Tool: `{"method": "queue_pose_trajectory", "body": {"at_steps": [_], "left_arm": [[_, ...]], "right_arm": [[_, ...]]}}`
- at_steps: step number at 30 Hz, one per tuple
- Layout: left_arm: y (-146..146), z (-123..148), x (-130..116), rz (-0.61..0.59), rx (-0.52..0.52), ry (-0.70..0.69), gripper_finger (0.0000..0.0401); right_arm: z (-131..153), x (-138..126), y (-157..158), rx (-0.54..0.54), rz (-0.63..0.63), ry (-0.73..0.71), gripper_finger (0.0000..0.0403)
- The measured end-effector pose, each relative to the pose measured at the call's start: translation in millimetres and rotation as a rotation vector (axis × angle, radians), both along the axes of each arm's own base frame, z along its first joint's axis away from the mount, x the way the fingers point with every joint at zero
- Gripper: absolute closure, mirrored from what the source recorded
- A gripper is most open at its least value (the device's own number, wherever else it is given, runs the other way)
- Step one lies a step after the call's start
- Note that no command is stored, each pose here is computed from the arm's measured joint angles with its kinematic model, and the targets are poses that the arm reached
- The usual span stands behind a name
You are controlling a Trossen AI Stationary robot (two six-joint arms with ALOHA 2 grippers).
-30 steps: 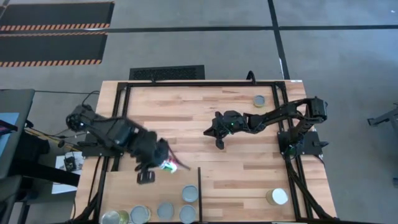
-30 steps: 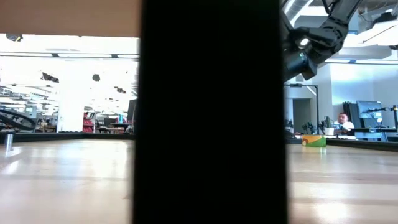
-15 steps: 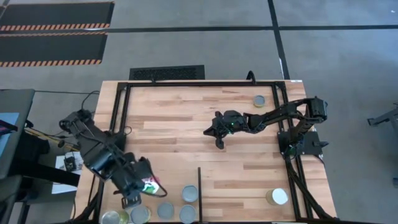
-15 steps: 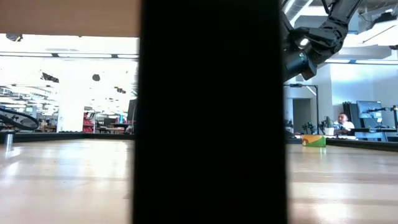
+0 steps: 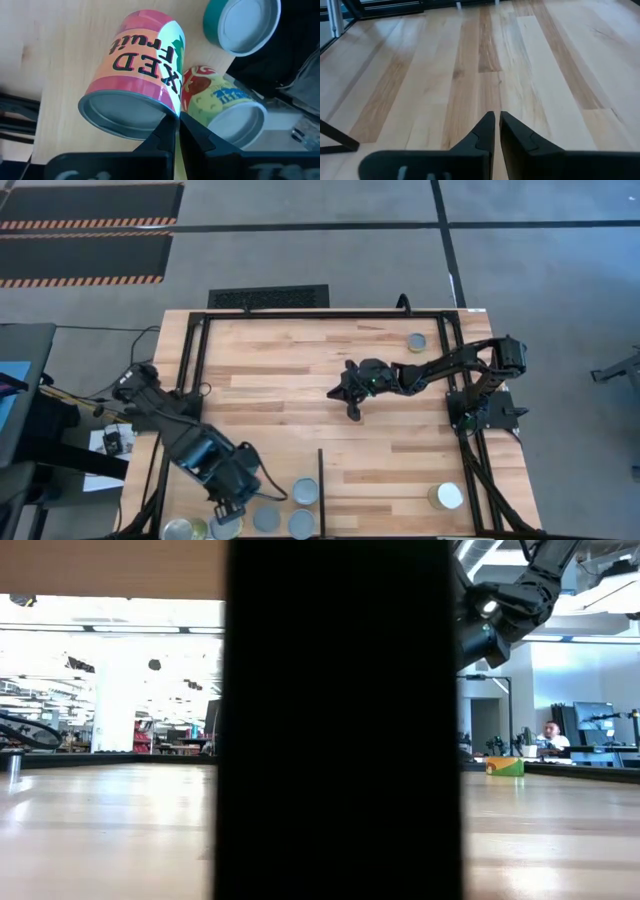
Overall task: Pick and place cans onto a shelf
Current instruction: Put the canned mixed fruit on the shelf
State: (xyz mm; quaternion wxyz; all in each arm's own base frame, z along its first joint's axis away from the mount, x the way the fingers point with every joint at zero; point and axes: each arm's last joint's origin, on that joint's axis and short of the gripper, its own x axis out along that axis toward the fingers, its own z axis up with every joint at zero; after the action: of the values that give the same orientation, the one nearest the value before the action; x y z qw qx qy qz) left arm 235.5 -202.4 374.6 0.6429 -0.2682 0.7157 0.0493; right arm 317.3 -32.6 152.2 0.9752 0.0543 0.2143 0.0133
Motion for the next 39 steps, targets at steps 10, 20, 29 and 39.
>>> {"method": "queue_pose_trajectory", "body": {"at_steps": [10, 20, 29, 39], "left_arm": [[16.6, 0.4, 12.9, 0.047, -0.027, 0.014, 0.0391], [22.4, -0.1, 17.8, 0.042, -0.024, 0.002, 0.0350], [21.8, -0.3, 17.7, 0.033, -0.007, -0.017, 0.0351], [15.3, 0.9, 20.4, 0.017, -0.028, -0.082, 0.0351]], "right_arm": [[0.0, 0.3, 3.2, -0.010, 0.015, -0.001, 0.0353], [0.0, 0.3, 3.2, -0.009, 0.015, -0.001, 0.0353], [0.0, 0.4, 3.2, -0.009, 0.015, 0.000, 0.0353], [-0.8, 0.0, 3.2, -0.008, 0.014, 0.009, 0.0353]]}}
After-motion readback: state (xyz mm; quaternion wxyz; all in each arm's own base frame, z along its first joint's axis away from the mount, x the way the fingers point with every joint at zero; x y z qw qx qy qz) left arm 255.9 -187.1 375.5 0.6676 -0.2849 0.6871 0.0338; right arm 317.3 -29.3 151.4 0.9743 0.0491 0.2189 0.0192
